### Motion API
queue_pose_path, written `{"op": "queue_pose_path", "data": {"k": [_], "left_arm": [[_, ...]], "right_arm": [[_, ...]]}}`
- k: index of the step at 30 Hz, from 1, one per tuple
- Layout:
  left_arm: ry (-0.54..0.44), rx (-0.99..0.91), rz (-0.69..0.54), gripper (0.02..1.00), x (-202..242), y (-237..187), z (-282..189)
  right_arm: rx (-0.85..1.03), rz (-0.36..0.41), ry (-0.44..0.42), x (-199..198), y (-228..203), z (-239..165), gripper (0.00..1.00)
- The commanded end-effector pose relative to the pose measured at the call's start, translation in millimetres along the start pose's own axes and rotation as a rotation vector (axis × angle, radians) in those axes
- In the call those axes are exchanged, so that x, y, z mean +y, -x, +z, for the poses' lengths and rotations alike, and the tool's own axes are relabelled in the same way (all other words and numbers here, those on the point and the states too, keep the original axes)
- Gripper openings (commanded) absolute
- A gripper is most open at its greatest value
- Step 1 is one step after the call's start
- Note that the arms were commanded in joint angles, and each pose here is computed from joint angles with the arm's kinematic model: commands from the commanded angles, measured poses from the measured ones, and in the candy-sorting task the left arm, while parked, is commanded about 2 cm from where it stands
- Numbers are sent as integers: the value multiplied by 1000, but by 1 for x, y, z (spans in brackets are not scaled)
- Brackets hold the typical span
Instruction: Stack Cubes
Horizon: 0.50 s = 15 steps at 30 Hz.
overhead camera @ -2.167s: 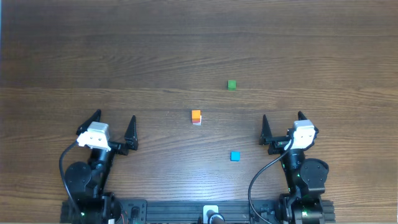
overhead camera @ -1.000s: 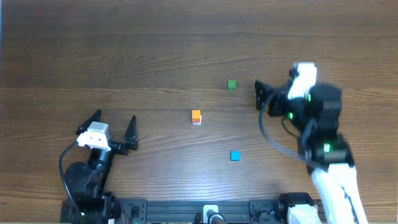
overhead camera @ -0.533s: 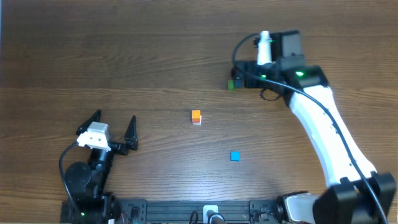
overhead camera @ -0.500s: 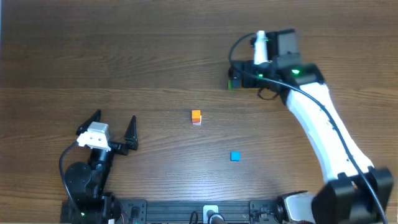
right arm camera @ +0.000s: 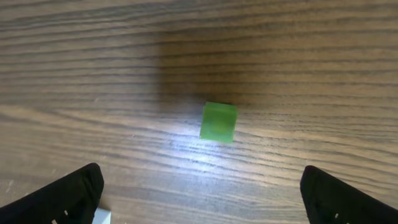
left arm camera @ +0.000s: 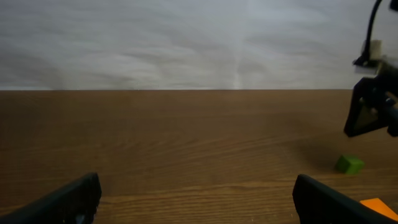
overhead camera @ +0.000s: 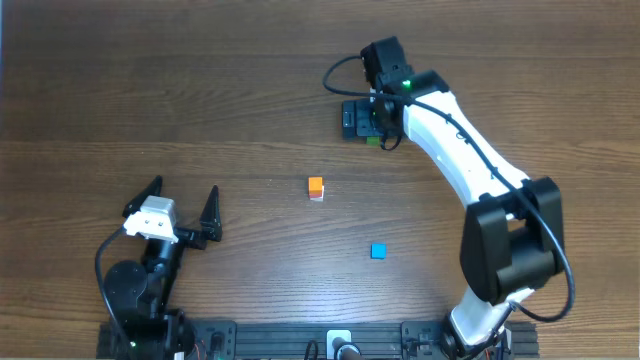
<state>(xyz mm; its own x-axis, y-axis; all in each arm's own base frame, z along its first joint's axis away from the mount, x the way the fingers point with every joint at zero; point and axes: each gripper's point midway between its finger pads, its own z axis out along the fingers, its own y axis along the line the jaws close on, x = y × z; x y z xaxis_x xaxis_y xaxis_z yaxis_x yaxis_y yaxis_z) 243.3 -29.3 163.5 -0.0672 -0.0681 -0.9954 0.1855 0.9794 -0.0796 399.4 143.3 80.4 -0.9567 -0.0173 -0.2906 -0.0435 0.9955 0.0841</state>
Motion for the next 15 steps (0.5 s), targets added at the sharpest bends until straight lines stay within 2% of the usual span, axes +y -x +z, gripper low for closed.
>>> {"op": "queue_pose_path", "data": {"k": [1,15], "left_arm": [[-15,0,18,998,-3,-2,0],[-15,0,18,998,-3,-2,0]], "right_arm": [[17,62,-51,-5,2,17,991],[80,113,-82,-18,-6,60,993]]}}
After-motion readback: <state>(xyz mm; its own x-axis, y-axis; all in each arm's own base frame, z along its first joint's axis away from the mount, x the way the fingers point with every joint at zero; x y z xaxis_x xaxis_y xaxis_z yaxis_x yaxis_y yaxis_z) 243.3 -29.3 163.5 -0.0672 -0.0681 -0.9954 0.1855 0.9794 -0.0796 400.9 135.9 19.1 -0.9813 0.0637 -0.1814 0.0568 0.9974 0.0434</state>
